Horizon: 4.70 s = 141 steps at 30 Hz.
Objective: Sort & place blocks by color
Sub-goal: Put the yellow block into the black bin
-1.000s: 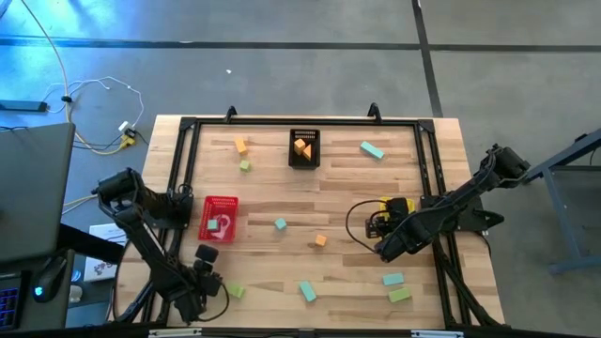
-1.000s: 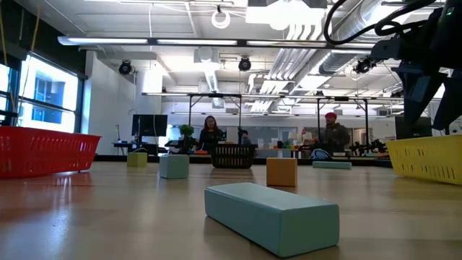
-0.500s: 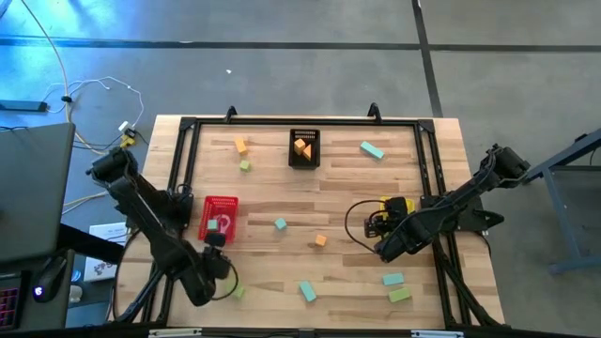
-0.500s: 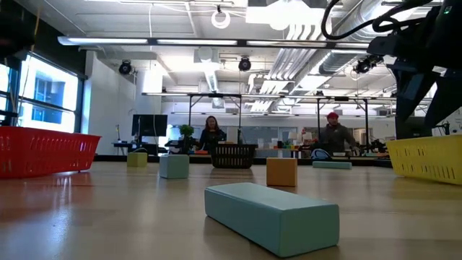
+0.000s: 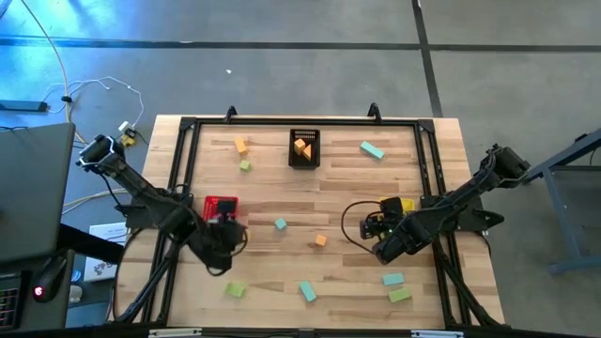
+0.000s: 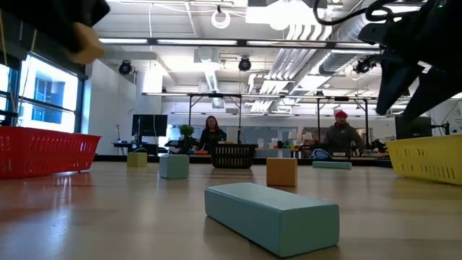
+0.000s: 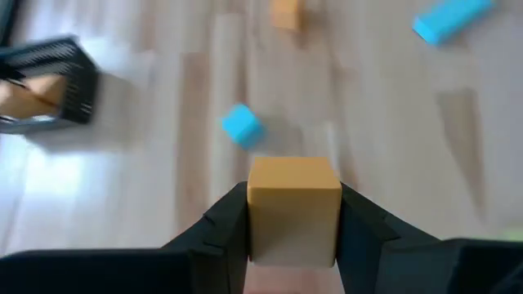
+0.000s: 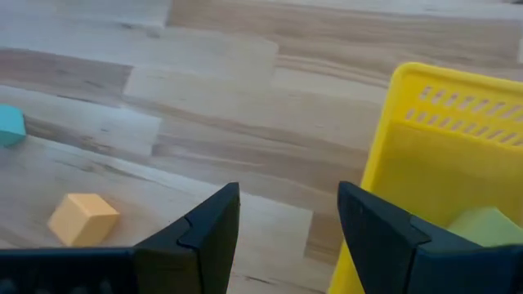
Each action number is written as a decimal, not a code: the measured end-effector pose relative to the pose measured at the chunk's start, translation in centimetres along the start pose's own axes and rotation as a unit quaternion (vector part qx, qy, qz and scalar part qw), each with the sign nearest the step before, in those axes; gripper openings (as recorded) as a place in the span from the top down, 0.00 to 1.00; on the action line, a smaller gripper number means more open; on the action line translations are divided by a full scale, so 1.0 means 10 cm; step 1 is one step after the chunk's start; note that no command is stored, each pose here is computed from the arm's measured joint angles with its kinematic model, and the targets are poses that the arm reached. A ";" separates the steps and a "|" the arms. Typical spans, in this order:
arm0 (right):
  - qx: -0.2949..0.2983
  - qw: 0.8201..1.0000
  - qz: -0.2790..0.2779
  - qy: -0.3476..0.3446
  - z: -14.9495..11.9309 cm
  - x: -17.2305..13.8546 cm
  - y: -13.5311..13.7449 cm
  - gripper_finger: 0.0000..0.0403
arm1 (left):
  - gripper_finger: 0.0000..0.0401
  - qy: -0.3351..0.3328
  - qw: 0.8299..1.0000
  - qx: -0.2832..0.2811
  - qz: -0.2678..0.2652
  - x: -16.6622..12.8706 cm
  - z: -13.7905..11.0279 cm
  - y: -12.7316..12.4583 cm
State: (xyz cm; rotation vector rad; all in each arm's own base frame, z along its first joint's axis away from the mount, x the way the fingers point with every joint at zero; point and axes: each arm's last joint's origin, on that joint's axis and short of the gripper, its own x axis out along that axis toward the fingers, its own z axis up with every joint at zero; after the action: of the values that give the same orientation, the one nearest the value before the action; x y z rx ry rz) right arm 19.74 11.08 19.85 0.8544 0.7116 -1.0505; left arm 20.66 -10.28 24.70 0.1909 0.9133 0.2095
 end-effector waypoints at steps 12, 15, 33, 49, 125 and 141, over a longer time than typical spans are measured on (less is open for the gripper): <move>-0.030 0.994 0.089 -0.062 0.01 -0.01 0.17 0.52 | 0.72 -0.027 0.999 -0.034 0.028 0.23 0.24 0.39; -0.068 0.988 0.115 -0.082 0.03 0.00 0.25 0.52 | 0.73 -0.034 0.999 -0.042 -0.004 0.28 0.29 0.49; -0.296 0.898 0.247 -0.213 0.29 -0.08 0.80 0.52 | 0.72 -0.105 0.954 -0.200 -0.197 0.49 0.50 1.25; -0.518 0.730 0.217 -0.389 0.60 -0.21 1.04 0.52 | 0.72 -0.225 0.885 -0.316 -0.257 0.43 0.69 1.61; -0.557 0.599 0.254 -0.516 1.28 -0.16 1.28 0.58 | 0.72 -0.368 0.794 -0.357 -0.327 0.54 1.03 1.67; -0.553 0.626 0.233 -0.497 1.29 -0.10 1.26 0.73 | 0.64 -0.370 0.821 -0.331 -0.280 0.60 0.95 1.87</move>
State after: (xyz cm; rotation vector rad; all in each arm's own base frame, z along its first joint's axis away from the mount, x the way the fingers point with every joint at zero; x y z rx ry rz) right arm 32.48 3.47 30.27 -0.6503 0.0318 -0.2933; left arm 29.94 8.56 30.47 -0.6191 0.0495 -0.1103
